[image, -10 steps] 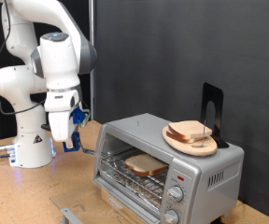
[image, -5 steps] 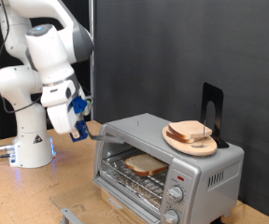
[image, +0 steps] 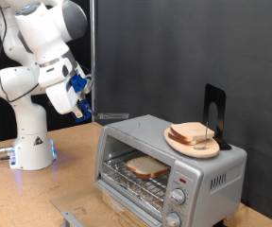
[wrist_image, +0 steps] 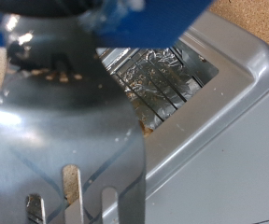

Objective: Make a piece of toast with the oven

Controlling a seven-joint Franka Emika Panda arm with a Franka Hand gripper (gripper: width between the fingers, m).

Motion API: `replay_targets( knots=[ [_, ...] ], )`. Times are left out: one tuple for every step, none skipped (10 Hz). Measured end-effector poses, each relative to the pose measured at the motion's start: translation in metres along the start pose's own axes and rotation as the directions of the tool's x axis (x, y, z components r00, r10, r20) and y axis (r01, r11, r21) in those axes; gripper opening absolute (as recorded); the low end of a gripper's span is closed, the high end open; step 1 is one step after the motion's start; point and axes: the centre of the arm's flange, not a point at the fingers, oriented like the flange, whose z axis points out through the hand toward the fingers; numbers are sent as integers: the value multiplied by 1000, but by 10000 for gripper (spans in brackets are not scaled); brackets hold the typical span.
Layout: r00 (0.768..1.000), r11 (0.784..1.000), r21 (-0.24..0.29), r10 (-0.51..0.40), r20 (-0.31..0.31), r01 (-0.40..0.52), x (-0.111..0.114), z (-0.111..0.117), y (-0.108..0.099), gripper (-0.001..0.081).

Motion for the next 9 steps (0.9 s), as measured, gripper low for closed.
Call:
replay_targets(
  knots=[
    [1000,1000,29,-2,3,2,-1,1,-1,472],
    [1000,996,85,6,-12,-5,0,0,-5,472],
    [999,989,151,13,-33,-8,3,1,-19,472],
    [999,981,195,7,-49,2,5,3,-38,472],
    [998,981,193,-10,-57,21,6,9,-56,472],
    [997,986,163,-31,-73,43,7,16,-75,472],
    [994,989,132,-52,-96,65,7,24,-93,472],
    [991,991,111,-66,-113,79,5,33,-111,472],
    [990,992,98,-73,-124,85,3,42,-126,472]
  ],
)
